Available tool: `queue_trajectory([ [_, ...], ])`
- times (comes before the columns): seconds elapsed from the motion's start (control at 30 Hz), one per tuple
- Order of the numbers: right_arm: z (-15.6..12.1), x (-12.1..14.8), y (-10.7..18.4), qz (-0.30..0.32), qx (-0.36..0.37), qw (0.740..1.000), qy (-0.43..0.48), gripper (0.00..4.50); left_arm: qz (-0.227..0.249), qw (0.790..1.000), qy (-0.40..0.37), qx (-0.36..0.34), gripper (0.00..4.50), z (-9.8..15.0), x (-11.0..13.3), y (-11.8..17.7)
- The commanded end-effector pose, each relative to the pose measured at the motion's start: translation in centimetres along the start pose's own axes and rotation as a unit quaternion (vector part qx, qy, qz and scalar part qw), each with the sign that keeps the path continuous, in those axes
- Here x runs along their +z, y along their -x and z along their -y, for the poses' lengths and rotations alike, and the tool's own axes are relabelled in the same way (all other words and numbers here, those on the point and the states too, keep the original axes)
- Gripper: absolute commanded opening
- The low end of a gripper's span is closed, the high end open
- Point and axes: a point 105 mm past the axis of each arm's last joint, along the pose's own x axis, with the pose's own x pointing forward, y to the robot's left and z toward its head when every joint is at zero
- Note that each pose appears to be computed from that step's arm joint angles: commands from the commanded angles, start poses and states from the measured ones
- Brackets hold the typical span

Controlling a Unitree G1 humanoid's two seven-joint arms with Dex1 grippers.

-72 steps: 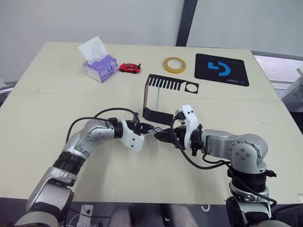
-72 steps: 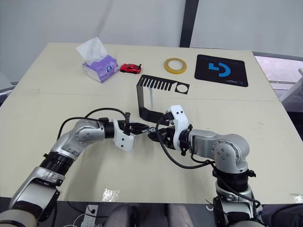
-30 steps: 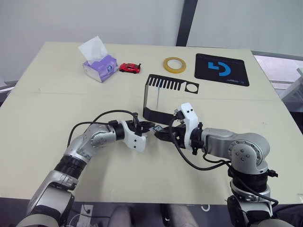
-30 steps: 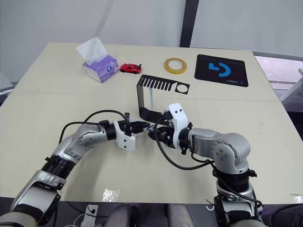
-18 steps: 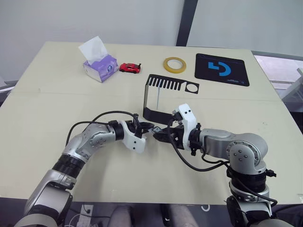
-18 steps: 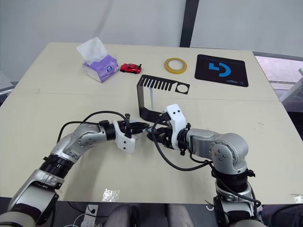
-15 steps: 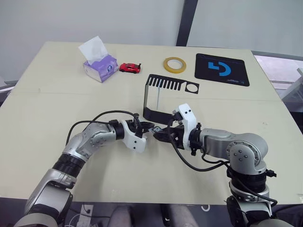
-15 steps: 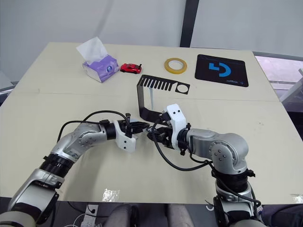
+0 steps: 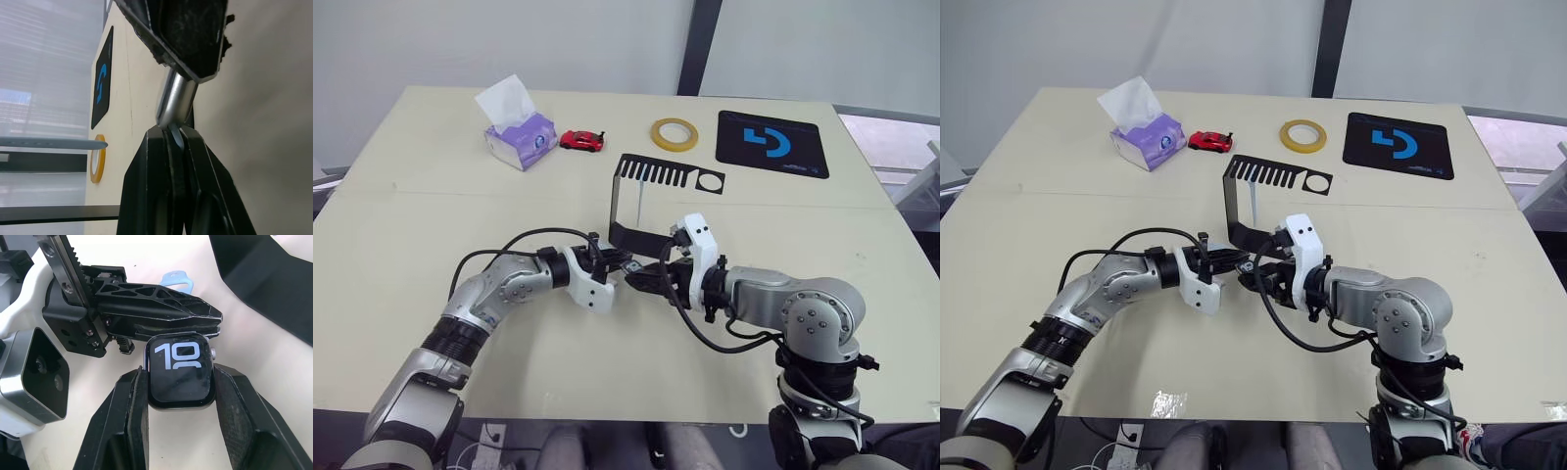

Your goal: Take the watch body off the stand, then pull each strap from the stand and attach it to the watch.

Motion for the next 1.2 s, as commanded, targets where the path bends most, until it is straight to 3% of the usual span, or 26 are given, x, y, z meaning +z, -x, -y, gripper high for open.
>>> queue_trajectory([
  [0.03,-1.0,1.0,0.2,0.016,0.022,1.000,0.016,1.53,0.022,0.999,-0.017,0.023,0.00,-1.2,0.9,-0.1],
  [0.47,-0.3,0.8,0.3,0.013,0.004,0.999,0.031,1.53,0.033,0.999,-0.003,0.015,0.00,-1.0,1.0,0.7],
  [1.2,-1.5,0.9,0.2,0.018,0.023,0.999,0.033,1.53,0.029,0.999,-0.005,0.027,0.00,-1.4,1.0,0.3],
])
